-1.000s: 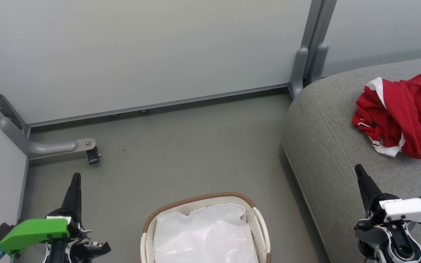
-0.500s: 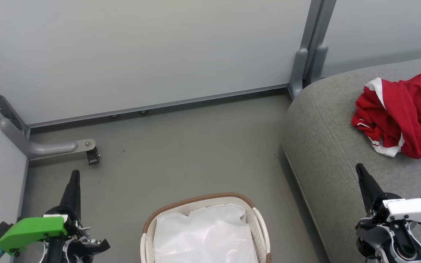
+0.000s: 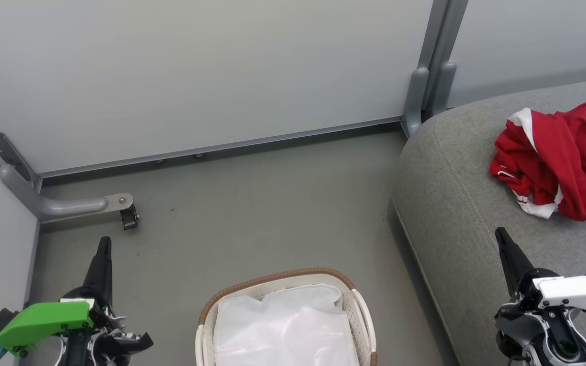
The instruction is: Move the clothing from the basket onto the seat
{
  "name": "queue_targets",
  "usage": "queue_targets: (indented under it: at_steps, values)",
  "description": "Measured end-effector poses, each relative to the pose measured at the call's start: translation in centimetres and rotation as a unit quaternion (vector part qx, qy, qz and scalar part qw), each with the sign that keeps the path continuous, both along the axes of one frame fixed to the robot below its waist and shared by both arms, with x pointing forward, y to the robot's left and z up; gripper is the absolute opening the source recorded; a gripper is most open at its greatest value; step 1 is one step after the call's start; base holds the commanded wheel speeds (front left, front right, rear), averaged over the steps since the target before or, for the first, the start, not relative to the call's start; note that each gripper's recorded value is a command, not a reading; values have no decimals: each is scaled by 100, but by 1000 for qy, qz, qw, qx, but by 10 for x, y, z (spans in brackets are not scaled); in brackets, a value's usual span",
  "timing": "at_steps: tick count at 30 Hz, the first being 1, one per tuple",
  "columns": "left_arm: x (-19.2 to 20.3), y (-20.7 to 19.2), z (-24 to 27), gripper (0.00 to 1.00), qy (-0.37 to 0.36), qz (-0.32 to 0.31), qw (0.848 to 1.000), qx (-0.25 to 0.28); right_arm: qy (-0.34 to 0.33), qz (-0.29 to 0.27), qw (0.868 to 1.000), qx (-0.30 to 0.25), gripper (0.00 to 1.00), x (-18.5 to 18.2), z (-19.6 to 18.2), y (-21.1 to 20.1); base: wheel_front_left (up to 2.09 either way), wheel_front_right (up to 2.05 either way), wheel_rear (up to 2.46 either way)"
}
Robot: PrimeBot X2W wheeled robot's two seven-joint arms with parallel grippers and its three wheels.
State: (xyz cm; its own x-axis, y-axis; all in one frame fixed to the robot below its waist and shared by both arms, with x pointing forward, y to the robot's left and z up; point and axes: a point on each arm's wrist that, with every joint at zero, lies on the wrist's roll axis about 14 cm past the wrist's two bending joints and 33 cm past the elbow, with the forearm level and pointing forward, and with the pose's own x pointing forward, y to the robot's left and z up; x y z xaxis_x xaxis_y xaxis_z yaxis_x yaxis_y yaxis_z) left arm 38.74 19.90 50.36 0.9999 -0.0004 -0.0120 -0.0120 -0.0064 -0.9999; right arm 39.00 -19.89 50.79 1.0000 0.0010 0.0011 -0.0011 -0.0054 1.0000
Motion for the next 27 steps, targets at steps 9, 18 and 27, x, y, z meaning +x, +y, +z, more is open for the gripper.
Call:
queue_targets:
  at_steps: [9,18,27]
  values:
    - [0,0,0,0,0,0,1000,0,0,0,1000,0,0,0,0,0,0,0,0]
    - [0,0,0,0,0,0,1000,0,0,0,1000,0,0,0,0,0,0,0,0]
    - [0,0,0,0,0,0,1000,0,0,0,1000,0,0,0,0,0,0,0,0]
